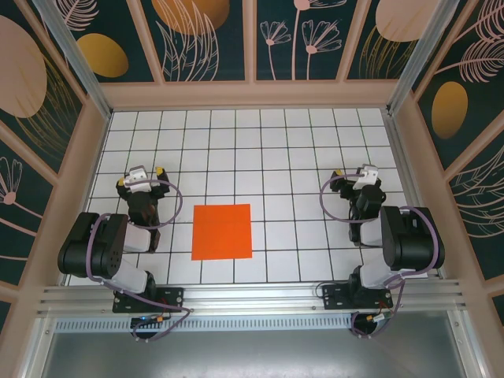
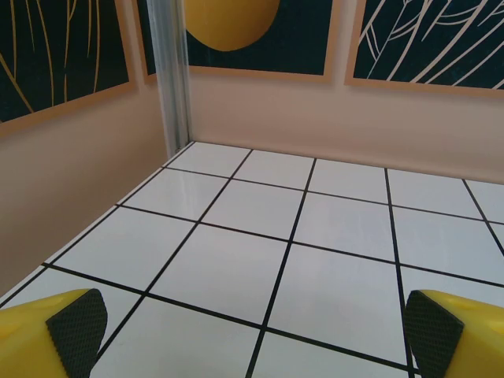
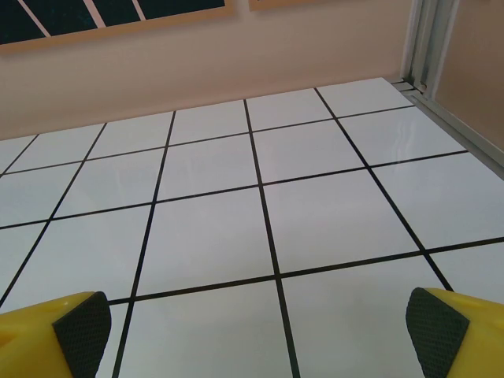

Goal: Fold a paper plane with a square sheet of paper (fold left side to right side)
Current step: Pick up the square sheet of paper from the bottom-center of the table.

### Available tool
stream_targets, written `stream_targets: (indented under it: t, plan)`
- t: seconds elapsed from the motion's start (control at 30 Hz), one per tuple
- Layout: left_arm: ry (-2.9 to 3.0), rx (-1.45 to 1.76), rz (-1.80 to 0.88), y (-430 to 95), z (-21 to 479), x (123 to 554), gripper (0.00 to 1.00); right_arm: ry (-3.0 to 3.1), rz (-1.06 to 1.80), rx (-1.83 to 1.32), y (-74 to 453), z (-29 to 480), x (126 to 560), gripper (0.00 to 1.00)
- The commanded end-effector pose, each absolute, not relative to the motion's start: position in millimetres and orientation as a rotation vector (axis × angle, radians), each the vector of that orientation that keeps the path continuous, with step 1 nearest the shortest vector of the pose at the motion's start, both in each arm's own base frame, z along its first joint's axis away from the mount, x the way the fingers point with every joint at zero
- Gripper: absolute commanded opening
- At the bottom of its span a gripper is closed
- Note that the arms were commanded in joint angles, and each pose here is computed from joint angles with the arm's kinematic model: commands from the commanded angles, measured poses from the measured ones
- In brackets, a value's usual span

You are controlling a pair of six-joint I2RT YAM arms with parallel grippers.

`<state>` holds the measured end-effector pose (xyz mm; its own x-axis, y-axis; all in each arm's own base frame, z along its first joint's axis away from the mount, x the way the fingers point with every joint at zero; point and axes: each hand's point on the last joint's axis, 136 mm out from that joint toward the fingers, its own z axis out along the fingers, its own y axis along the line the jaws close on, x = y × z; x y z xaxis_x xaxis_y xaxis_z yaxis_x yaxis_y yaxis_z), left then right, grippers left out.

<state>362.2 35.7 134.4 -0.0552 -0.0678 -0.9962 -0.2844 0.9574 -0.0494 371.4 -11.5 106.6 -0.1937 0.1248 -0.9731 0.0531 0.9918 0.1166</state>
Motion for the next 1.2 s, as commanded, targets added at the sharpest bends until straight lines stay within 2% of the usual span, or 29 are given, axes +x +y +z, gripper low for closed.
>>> stream_targets:
  t: [0.0,0.5,0.73,0.93,1.17]
  plan:
    - [1.600,-0.283,0.161,35.8,141.3,364.9,0.99,1.718,0.075,0.104,-9.3,120.0,377.5,0.99]
    - [1.586,-0.297,0.167,38.3,146.2,362.6,0.98,1.722,0.080,0.120,-12.2,121.8,379.3,0.99]
    - [1.743,-0.379,0.069,31.2,178.2,374.4,0.99,1.791,0.111,0.190,-9.7,165.2,386.8,0.99]
    - [1.906,-0.499,-0.439,-27.5,190.7,374.3,0.98,1.957,0.239,0.183,53.2,187.7,388.6,0.99]
    - [2.230,-0.415,-0.713,-104.5,166.7,321.1,0.94,2.254,0.383,0.048,176.0,164.0,361.9,0.99]
